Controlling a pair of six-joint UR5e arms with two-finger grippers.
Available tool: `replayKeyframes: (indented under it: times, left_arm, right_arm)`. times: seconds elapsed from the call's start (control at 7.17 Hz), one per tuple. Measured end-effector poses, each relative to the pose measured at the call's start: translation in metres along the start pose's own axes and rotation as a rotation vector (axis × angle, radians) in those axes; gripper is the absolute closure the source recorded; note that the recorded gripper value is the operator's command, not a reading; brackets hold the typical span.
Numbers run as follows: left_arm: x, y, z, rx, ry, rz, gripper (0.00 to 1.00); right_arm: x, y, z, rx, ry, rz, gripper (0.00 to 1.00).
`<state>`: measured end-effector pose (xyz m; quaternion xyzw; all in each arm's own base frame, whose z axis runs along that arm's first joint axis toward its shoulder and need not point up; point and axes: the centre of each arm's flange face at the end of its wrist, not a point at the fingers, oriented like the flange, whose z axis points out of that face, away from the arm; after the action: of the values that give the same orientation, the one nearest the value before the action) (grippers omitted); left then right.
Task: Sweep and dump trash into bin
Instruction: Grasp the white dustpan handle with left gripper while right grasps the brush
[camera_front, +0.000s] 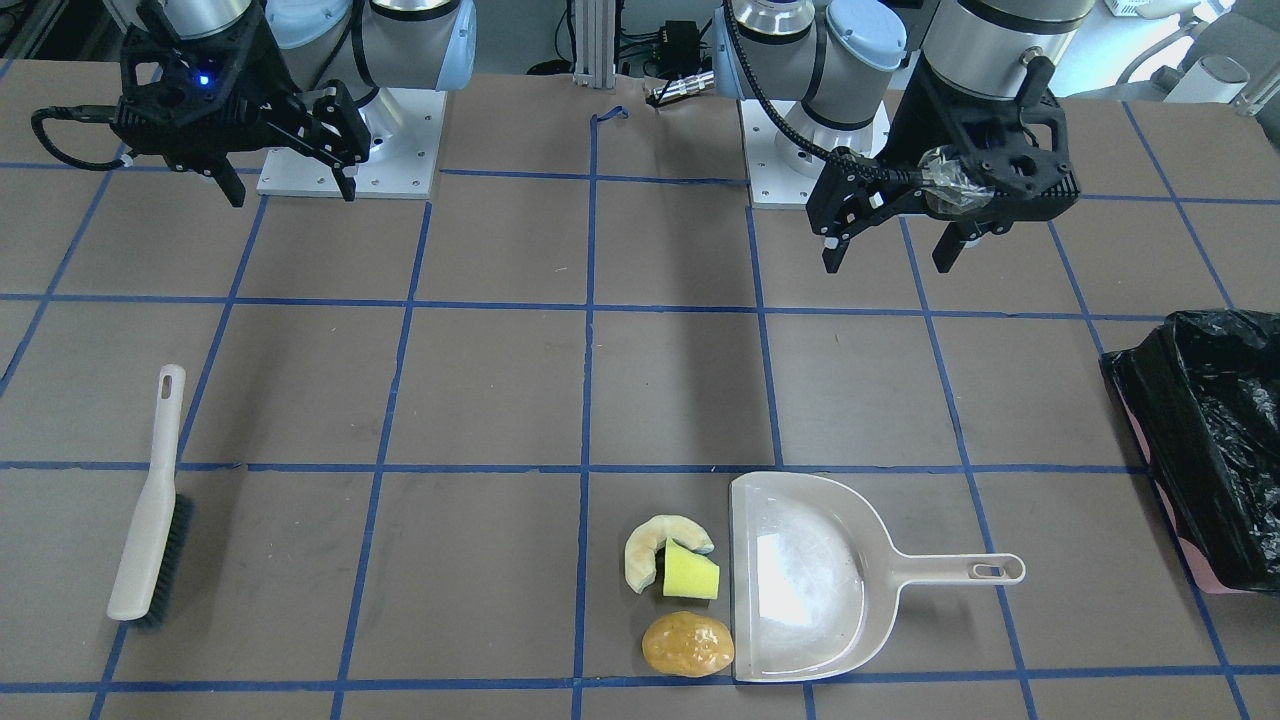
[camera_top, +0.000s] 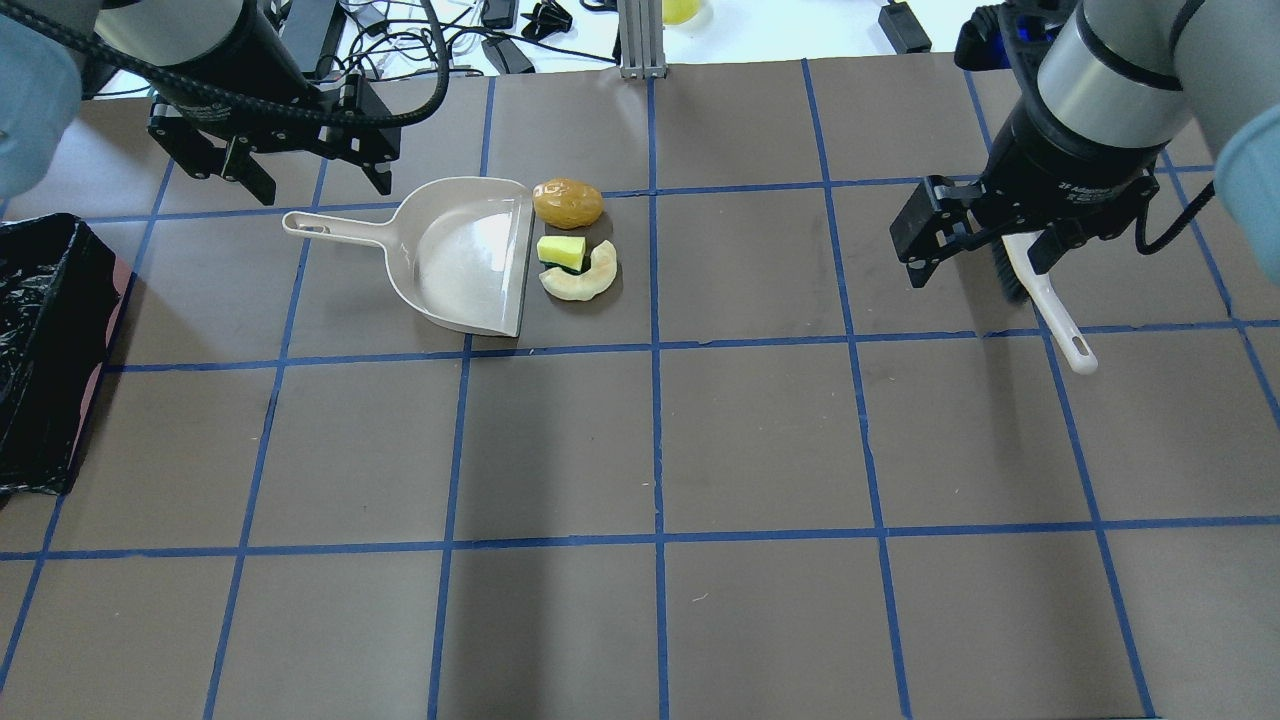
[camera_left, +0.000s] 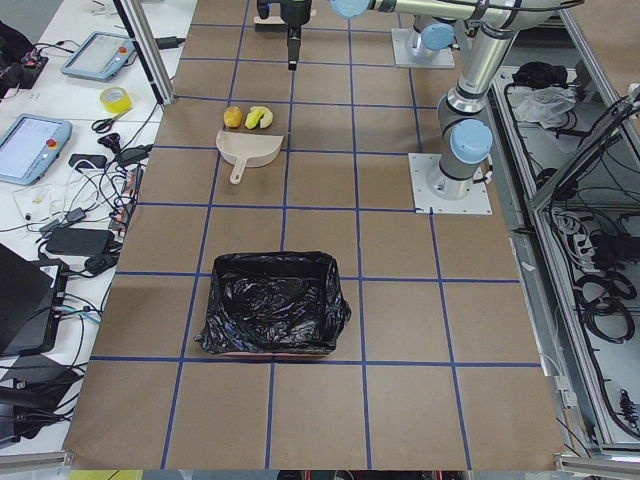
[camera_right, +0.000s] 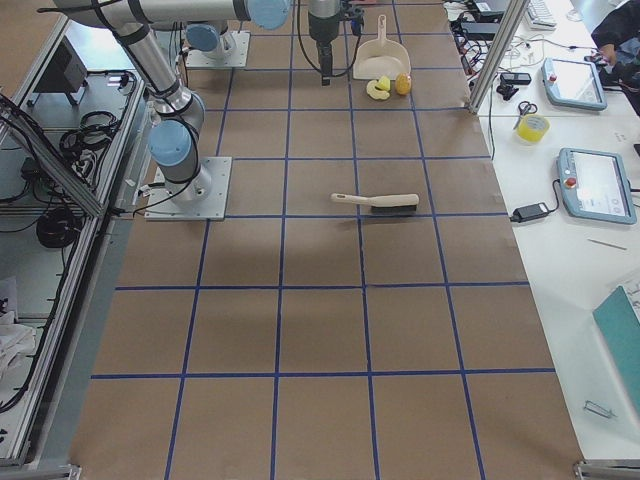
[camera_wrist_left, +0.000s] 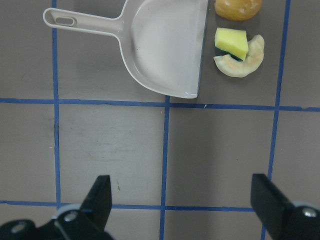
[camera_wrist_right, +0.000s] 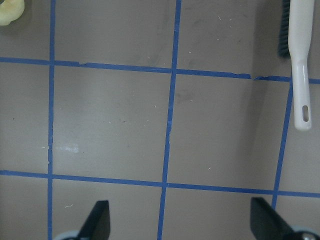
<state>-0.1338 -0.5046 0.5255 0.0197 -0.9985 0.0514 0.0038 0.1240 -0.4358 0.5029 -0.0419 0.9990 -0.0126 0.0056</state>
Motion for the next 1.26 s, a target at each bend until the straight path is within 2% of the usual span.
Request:
replayKeyframes:
  times: [0.28, 0.56, 0.7, 0.84, 1.12, 1.26]
  left_arm:
    - [-0.001, 0.002, 0.004, -0.009, -0.003, 0.038, 0.0]
    - [-0.028, -0.008, 0.019, -0.008, -0.029, 0.176, 0.0]
    - [-0.058, -0.018, 0.035, -0.027, -0.037, 0.249, 0.0]
    - [-0.084, -0.028, 0.05, -0.045, -0.042, 0.365, 0.0]
    - [-0.137, -0.05, 0.077, -0.083, -0.063, 0.669, 0.0]
    - [-0.157, -0.062, 0.096, -0.096, -0.062, 0.798, 0.0]
  right_arm:
    - [0.0, -0.001, 0.001, -0.002, 0.0, 0.005, 0.0]
    - [0.004, -0.005, 0.004, 0.002, 0.002, 0.011, 0.0]
    - [0.007, -0.007, 0.004, 0.004, 0.003, 0.01, 0.0]
    - [0.018, -0.01, 0.007, -0.004, 0.022, 0.021, 0.0]
    - [0.082, -0.023, 0.018, -0.03, 0.088, 0.036, 0.01]
    - [0.116, -0.037, 0.029, -0.02, 0.101, 0.028, 0.01]
